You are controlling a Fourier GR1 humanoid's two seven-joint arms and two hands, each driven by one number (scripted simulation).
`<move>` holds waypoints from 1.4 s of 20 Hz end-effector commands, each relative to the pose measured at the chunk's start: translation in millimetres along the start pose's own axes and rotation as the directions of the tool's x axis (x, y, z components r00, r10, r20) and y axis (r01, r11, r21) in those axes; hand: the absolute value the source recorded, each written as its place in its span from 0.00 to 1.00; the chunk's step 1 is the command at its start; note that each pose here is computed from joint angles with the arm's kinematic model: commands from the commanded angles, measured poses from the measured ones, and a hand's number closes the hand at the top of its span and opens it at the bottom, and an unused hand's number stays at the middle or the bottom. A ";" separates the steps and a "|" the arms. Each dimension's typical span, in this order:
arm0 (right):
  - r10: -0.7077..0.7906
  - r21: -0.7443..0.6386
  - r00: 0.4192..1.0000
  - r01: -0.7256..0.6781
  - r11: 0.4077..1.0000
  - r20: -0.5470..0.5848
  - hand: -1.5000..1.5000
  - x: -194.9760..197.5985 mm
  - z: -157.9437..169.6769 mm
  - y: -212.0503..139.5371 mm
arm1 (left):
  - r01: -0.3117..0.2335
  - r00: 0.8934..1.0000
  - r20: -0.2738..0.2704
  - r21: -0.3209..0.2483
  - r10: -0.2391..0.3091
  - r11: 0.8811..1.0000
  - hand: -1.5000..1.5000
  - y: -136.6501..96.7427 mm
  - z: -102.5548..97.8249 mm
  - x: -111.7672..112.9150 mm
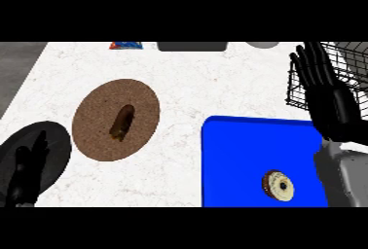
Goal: Pick the cupcake from the tray and place it in the tiered basket
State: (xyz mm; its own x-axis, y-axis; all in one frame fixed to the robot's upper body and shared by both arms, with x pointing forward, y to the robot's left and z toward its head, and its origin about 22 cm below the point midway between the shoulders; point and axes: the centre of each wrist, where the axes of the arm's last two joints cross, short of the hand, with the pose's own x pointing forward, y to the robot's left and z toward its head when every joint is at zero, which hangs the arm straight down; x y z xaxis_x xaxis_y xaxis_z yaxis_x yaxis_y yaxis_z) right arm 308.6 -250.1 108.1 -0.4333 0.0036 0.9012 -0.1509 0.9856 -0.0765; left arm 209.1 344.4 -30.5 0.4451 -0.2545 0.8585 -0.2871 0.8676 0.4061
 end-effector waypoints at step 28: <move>0.373 0.360 0.914 -0.297 0.885 -0.163 0.00 142.7 155.2 -191.5 | -0.140 0.857 0.448 -0.271 0.254 0.952 0.50 -111.6 24.9 104.1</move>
State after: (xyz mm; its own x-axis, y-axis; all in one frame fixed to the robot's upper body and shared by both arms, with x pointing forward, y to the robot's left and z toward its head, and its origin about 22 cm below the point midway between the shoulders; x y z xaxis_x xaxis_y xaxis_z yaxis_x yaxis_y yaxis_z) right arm 137.0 -475.0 125.7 -0.2790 0.1015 0.9549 -0.3177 0.9287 -0.1915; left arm 264.8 218.2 26.4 -0.0754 -0.1917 0.9785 -0.1100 0.9769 0.1829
